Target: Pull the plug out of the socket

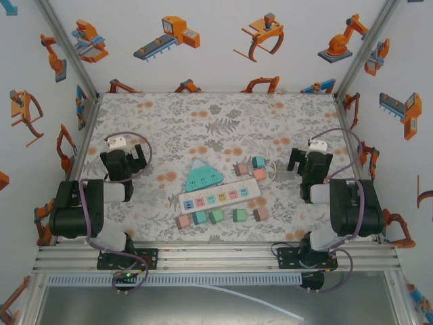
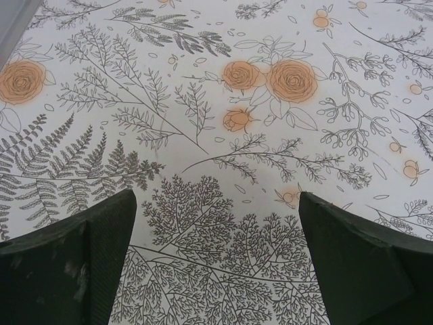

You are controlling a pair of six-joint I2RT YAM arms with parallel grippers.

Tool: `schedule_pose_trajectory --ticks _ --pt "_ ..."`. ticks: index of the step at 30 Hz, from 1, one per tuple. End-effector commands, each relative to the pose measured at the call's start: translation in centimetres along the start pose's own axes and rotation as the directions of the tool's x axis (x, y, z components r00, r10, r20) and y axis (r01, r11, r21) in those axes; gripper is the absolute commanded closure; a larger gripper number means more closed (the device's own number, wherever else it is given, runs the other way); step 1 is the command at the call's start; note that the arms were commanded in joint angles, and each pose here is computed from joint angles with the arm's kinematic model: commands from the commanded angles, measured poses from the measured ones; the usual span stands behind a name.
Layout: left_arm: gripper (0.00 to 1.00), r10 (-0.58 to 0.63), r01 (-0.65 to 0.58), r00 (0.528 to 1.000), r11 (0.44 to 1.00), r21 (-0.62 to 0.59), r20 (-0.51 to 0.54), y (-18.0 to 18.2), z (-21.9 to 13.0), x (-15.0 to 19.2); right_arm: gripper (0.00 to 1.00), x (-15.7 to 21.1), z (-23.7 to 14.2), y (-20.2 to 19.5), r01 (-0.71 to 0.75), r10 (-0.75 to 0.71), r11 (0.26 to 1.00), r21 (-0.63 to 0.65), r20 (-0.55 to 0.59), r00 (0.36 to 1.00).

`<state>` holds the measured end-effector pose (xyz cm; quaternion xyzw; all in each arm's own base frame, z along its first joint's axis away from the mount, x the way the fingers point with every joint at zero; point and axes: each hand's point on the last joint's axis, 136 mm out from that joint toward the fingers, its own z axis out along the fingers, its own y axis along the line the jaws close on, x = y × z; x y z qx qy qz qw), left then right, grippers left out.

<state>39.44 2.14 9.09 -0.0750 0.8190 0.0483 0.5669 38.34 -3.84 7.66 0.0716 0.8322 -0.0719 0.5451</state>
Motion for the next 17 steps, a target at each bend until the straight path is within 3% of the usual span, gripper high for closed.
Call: schedule_pose_trajectory --ticks 1,17 --pt "0.03 0.022 -0.021 1.0 0.999 0.024 -0.017 -0.52 0.0 0.11 0.01 -1.54 0.11 0.45 -0.02 0.022 1.0 -0.023 0.056 0.998" --pt "0.03 0.021 -0.02 1.0 0.999 0.026 -0.01 -0.59 0.0 0.09 0.01 -1.43 0.13 0.61 -0.014 0.016 0.999 -0.036 0.049 0.999"
